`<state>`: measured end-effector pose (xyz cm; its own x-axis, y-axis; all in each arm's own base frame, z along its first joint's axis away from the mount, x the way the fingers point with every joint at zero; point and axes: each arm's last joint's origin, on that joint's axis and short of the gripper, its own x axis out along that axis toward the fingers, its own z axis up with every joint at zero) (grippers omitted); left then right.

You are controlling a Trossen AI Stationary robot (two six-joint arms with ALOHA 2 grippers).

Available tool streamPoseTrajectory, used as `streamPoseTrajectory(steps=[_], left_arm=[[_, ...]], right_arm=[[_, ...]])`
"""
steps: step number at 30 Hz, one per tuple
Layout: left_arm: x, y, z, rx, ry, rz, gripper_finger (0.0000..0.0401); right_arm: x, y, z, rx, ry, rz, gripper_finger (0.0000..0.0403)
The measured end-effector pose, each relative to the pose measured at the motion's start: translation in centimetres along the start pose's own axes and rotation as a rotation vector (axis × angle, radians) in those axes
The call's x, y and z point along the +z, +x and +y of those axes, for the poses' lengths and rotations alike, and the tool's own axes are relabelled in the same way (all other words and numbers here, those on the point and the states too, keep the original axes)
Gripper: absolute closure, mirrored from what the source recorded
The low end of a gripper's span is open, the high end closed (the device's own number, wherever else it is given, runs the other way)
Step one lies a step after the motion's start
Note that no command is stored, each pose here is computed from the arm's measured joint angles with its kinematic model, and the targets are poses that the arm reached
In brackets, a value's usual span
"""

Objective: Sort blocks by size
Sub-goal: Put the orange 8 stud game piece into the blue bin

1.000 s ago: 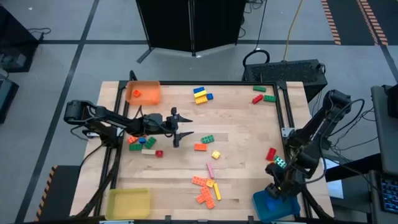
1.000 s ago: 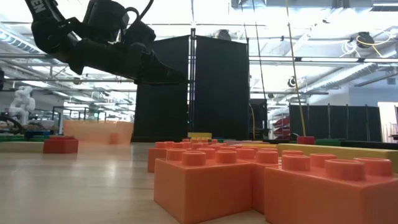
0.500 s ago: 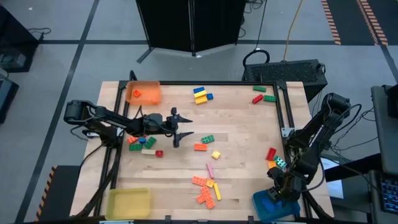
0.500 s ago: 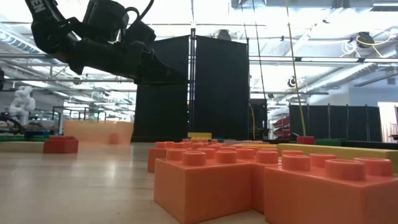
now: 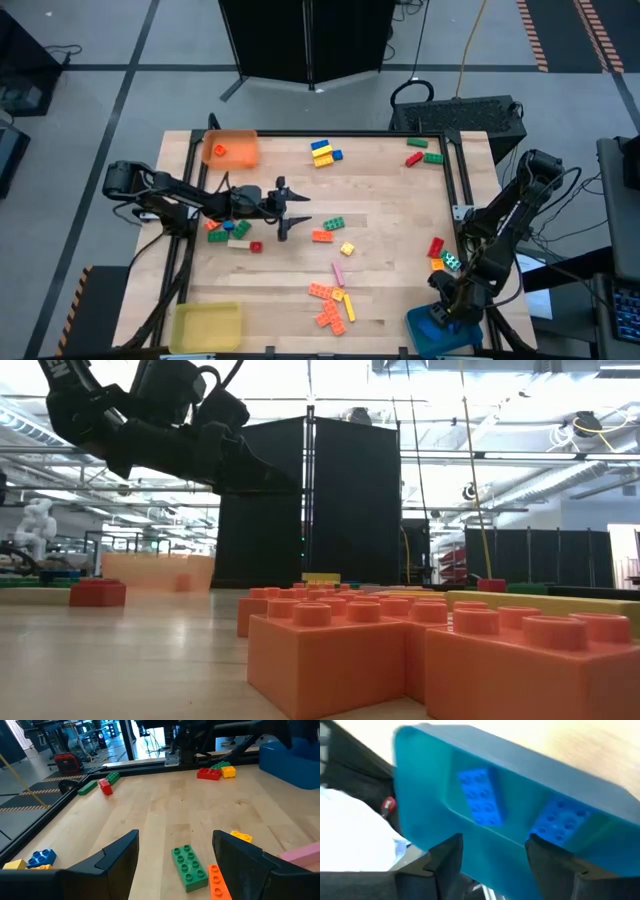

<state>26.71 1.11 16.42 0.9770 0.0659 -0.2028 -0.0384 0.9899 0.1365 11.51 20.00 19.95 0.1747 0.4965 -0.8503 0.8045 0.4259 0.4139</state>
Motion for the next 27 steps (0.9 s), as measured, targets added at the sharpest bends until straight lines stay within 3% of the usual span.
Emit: streamPoseTrajectory(steps=[4,8,14,18,27], left_arm=[[0.0,0.0,0.0,-0.001,-0.022,0.0,0.0147],[0.0,0.0,0.0,-0.001,-0.023,-0.001,0.0147],[0.0,0.0,0.0,0.0,-0.023,0.0,0.0147],[0.0,0.0,0.0,0.0,-0.023,0.0,0.0147],[-0.1,0.0,0.1,0.025,-0.051,0.016,0.0147]], right_arm=[[-0.4,-1.1,1.2,0.057,-0.077,-0.082,0.0197],[-0.5,-3.0,2.2,0.025,-0.162,-0.197,0.0197],[1.5,-6.2,2.4,-0.172,-0.216,-0.432,0.0198],[3.2,-7.1,2.0,-0.298,-0.208,-0.491,0.0198],[6.1,-8.0,2.5,-0.371,-0.271,-0.524,0.0198]])
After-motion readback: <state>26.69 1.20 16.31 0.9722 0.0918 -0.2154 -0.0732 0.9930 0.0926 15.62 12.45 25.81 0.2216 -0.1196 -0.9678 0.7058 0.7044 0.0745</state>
